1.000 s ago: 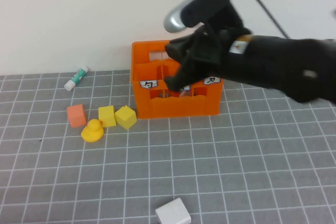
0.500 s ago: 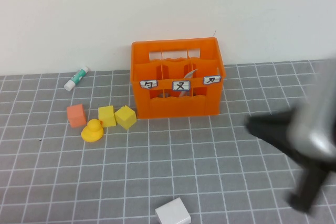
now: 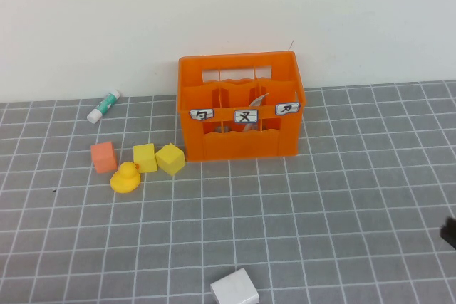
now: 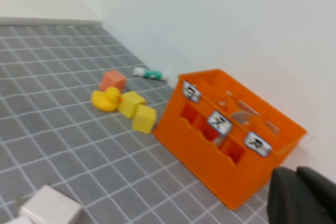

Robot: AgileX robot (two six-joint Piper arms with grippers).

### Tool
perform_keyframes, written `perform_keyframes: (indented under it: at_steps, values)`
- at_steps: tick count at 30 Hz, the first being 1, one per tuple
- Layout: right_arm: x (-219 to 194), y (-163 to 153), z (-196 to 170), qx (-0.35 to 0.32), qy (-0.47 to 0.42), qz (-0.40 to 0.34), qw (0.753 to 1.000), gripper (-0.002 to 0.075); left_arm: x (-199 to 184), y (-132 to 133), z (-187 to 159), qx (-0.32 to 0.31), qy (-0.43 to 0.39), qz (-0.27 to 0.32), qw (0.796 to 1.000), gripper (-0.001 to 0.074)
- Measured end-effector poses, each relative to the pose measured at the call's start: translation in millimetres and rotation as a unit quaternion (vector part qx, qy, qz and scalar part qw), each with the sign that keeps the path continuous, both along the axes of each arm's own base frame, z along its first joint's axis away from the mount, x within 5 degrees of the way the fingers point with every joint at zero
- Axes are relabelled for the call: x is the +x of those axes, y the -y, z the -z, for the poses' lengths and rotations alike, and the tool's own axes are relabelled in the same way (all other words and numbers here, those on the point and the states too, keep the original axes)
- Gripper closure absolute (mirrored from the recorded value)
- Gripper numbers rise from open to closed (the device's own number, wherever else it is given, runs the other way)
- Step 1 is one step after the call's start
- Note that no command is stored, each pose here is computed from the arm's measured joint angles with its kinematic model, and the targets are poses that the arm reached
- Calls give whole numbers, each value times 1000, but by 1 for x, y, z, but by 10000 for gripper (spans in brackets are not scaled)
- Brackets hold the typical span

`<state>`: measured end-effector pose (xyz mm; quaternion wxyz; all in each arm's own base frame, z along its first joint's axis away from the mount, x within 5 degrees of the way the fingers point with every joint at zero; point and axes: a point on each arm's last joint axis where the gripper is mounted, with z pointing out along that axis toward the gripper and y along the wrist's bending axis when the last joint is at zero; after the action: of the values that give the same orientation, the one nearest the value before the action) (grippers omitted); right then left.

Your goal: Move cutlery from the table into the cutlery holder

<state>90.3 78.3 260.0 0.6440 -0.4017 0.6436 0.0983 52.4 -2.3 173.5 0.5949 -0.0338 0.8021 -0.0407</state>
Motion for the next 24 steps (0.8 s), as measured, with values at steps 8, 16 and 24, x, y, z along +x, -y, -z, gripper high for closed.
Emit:
perform_keyframes:
  at_steps: [8, 16, 24]
  values:
    - [-10, 19, 39, 40, 21, 44, 998, 729, 0, 0, 0, 0, 0, 0, 1000, 736]
    - [-14, 50, 49, 64, 41, 175, 982, 729, 0, 0, 0, 0, 0, 0, 1000, 736]
    - [-29, 75, 58, 106, 48, 325, 938, 729, 0, 0, 0, 1, -1, 0, 1000, 736]
